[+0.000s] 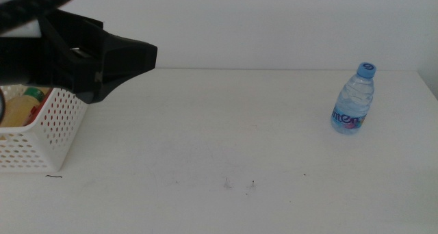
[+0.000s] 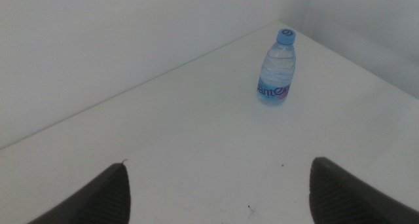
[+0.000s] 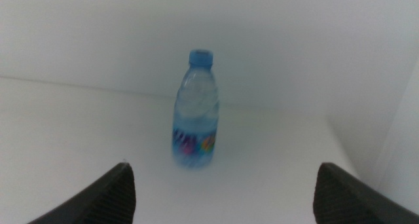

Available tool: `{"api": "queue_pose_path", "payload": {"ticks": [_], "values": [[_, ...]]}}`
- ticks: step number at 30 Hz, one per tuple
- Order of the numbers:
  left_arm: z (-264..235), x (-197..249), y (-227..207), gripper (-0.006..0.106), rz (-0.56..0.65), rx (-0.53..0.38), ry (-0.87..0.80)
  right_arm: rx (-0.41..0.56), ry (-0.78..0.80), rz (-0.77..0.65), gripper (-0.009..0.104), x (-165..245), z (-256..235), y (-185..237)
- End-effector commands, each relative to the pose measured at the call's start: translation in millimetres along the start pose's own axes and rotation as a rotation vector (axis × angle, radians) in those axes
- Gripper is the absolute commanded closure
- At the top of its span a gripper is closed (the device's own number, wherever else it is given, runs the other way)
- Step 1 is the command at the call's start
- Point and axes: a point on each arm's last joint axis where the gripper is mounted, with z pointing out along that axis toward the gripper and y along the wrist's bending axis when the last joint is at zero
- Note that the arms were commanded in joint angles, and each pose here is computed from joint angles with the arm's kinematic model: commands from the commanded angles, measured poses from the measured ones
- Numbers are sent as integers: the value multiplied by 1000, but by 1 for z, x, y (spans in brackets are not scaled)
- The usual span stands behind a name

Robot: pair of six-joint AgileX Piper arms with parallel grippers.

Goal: Use arms to grab the bottles and put them into the dustbin to the left of the table.

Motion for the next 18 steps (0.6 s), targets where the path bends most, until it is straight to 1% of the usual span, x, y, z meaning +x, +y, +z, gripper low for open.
{"api": "queue_pose_path", "payload": {"ticks": [1,2,3,5,9,11,14,18], "values": [[0,0,0,7,-10,0,-3,17,-75,-87,13,-6,0,-1],[0,0,0,7,-10,0,-3,22,-140,-87,13,-12,-1,-1],[0,0,0,7,-10,0,-3,21,-184,-26,13,-16,-2,-1],[0,0,0,7,-10,0,-3,17,-193,30,13,-17,-2,-2],[0,0,0,7,-10,0,-3,14,-111,-41,13,-16,17,-2],[0,0,0,7,-10,0,-3,18,-95,-36,13,-17,30,-2],[0,0,0,7,-10,0,-3,34,-20,16,13,-10,48,-4],[0,0,0,7,-10,0,-3,37,54,1,13,2,72,-4]]}}
